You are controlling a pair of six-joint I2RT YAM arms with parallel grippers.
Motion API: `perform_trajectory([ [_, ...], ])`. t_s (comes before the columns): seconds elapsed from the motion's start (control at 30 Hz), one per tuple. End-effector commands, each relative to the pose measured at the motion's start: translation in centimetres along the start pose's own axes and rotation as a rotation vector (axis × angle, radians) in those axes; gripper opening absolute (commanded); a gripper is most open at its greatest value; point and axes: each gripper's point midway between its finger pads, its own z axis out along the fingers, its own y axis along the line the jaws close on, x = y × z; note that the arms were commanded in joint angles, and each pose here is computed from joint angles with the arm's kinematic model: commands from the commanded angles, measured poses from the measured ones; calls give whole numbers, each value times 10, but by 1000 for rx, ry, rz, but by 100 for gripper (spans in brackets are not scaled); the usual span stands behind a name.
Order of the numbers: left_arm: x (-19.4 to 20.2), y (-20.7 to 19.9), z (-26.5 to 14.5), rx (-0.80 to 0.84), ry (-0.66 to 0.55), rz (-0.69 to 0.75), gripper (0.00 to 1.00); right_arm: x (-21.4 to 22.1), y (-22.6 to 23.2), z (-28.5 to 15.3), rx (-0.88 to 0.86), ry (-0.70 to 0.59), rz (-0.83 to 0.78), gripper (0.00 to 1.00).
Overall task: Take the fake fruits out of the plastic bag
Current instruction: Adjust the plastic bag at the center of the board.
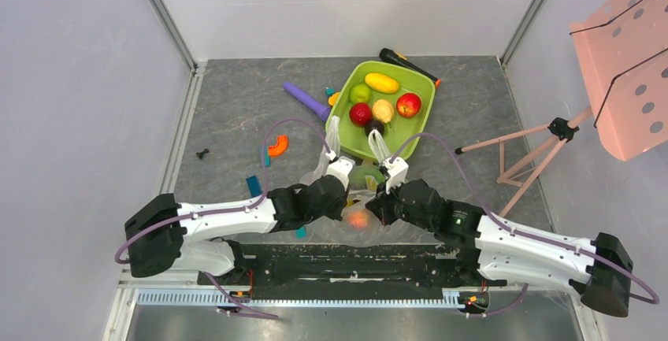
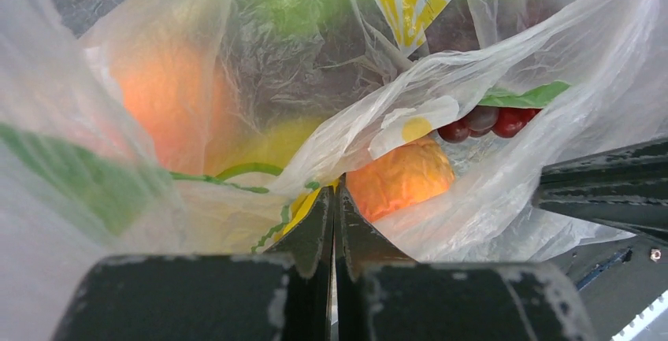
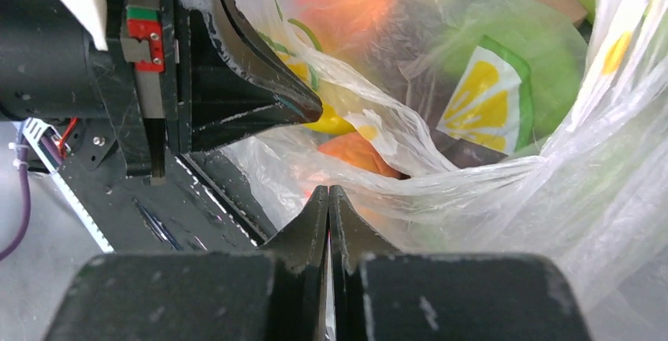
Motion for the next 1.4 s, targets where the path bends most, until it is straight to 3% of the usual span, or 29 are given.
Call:
perform_trajectory([
  [0.0, -16, -9, -7, 51, -94, -114, 2, -36, 29, 6, -97, -106, 55, 0],
  [0.37, -10, -15, -4, 94, -89, -118, 2, -56, 59, 17, -184, -127, 54, 2],
  [0.6, -9, -13, -8, 98, -95, -125, 2, -32, 17, 31, 53, -41, 59, 3],
  [0.87, -2, -13, -6, 107, -85, -138, 2, 20, 20, 49, 27, 145, 39, 3],
  [1.37, 24, 4, -2, 66, -59, -155, 2, 42, -39, 74, 316, 87, 32, 6],
])
